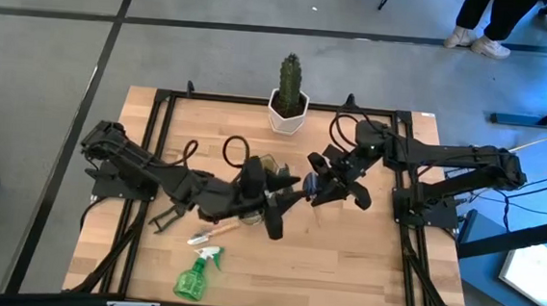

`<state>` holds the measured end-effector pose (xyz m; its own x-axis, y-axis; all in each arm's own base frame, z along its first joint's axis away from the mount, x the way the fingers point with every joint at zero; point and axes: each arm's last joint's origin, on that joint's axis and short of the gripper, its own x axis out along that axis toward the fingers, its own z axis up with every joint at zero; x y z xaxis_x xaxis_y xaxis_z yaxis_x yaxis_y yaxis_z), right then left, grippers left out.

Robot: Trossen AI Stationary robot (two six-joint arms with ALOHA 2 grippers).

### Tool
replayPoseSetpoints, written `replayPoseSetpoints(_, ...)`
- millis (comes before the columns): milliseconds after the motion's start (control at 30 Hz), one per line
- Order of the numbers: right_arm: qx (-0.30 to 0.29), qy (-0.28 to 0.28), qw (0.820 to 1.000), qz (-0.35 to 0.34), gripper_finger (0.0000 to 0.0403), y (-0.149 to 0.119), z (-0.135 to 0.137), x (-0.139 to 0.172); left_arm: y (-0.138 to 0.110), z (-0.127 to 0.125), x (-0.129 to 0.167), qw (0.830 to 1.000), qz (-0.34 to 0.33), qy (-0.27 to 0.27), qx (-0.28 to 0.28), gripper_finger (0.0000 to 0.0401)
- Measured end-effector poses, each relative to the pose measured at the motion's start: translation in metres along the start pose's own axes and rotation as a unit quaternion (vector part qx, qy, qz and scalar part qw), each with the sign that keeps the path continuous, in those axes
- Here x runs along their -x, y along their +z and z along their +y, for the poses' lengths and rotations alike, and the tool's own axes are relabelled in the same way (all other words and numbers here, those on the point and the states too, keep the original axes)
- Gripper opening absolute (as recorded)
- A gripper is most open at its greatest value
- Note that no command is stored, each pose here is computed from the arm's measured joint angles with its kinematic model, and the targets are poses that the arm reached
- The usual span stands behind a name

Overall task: Pick & Place Garden tools in Gardening bag
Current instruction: Put the right brown trowel into the green gardening bag

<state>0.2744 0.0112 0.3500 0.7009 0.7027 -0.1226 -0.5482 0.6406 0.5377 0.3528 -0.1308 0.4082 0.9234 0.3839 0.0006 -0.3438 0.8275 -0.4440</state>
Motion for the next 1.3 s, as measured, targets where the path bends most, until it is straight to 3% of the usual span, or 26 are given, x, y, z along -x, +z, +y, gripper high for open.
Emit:
replayPoseSetpoints(167,0.002,0.000,1.000,-0.005,0.0067,0.001,0.001,-0.001,-0.003,0.005,-0.003,1.000,0.006,0.029,-0.010,0.0169)
replayPoseSetpoints(600,-0.004,0.001,1.000,-0.003,0.0067,0.000,-0.004,-0.005,-0.017,0.023,-0.040,0.999,0.038,-0.007,0.022,0.0164)
replayPoseSetpoints(1067,-0.001,0.002,1.000,-0.002,0.0067,0.000,-0.005,-0.005,-0.013,0.018,-0.035,0.999,0.036,-0.034,0.022,0.0014)
replayPoseSetpoints(1300,0.008,-0.021,1.000,-0.013,0.0089,0.001,-0.006,-0.005,-0.015,0.014,-0.030,0.999,0.021,-0.006,0.023,0.0005)
